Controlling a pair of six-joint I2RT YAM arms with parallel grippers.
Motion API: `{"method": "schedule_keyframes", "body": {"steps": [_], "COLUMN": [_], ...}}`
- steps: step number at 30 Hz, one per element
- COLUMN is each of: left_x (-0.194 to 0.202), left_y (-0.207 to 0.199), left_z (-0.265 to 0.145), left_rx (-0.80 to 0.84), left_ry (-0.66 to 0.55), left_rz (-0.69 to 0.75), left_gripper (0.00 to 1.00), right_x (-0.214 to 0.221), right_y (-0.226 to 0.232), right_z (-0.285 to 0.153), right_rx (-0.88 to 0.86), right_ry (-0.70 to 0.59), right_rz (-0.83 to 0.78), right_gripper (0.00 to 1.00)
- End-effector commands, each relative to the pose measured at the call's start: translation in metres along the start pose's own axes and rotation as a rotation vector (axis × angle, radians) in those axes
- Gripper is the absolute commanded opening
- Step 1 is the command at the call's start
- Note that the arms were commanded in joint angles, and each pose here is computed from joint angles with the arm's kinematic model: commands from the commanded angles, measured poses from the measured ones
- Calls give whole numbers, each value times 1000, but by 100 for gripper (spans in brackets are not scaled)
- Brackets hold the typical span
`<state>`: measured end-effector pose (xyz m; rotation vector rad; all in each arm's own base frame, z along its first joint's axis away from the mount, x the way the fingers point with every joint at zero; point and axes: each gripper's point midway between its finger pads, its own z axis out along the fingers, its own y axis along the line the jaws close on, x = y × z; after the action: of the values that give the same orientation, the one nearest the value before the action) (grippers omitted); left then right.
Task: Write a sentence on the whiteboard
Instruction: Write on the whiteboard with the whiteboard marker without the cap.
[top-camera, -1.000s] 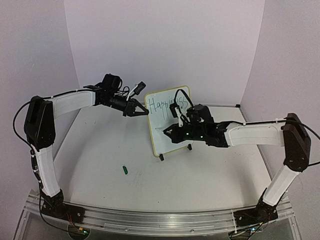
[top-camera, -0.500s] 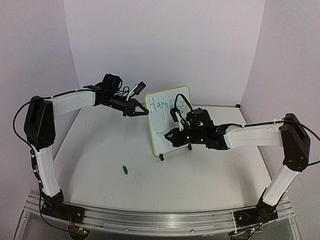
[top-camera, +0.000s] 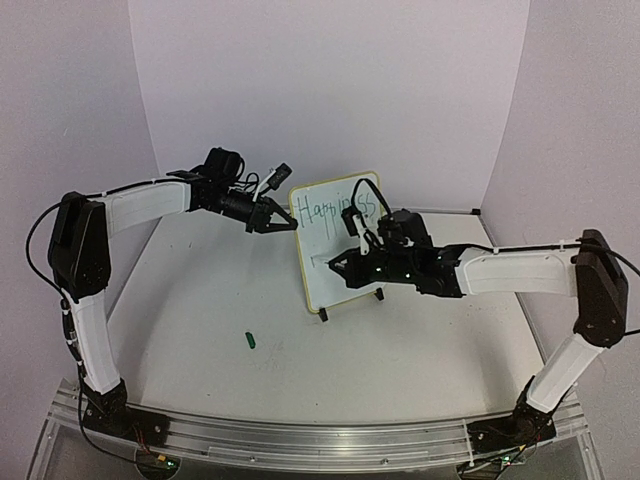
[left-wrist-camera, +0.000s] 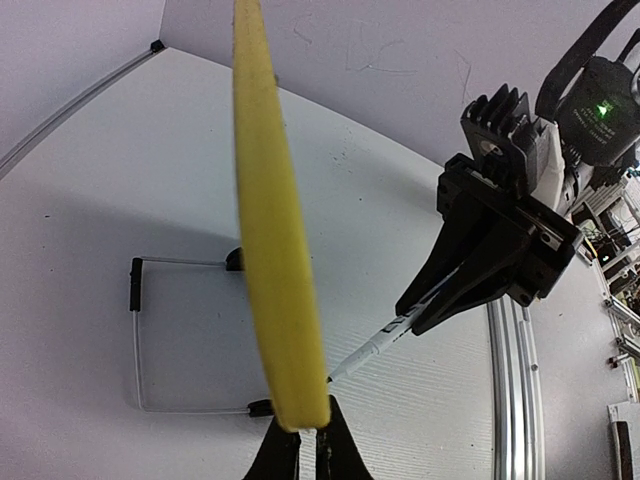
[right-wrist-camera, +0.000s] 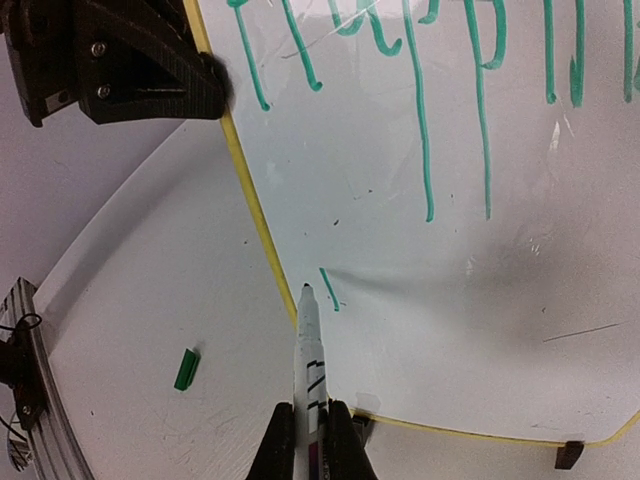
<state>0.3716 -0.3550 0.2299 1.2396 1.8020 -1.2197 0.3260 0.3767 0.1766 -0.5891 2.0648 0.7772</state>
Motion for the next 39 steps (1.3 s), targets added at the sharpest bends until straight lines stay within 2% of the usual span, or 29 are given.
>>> {"method": "schedule_keyframes", "body": {"steps": [1, 23, 34, 39], "left_x": [22, 22, 21, 21], "left_y": [-8, -8, -8, -8], "left_z": [3, 4, 4, 4], "left_rx": [10, 14, 14, 15], "left_ry": [74, 74, 73, 72], "left_rz": [-79, -80, -77, -79], "left_gripper": [0, 0, 0, 0], "right_x": [-33, -38, -36, -26], "right_y": [8, 1, 7, 0], "right_z": [-3, 12, -15, -11], "right_rx": [8, 43, 11, 37], "right_ry": [-83, -92, -117, -100], "right_rz": [-29, -35, -33, -26], "right_gripper": [0, 0, 0, 0]}}
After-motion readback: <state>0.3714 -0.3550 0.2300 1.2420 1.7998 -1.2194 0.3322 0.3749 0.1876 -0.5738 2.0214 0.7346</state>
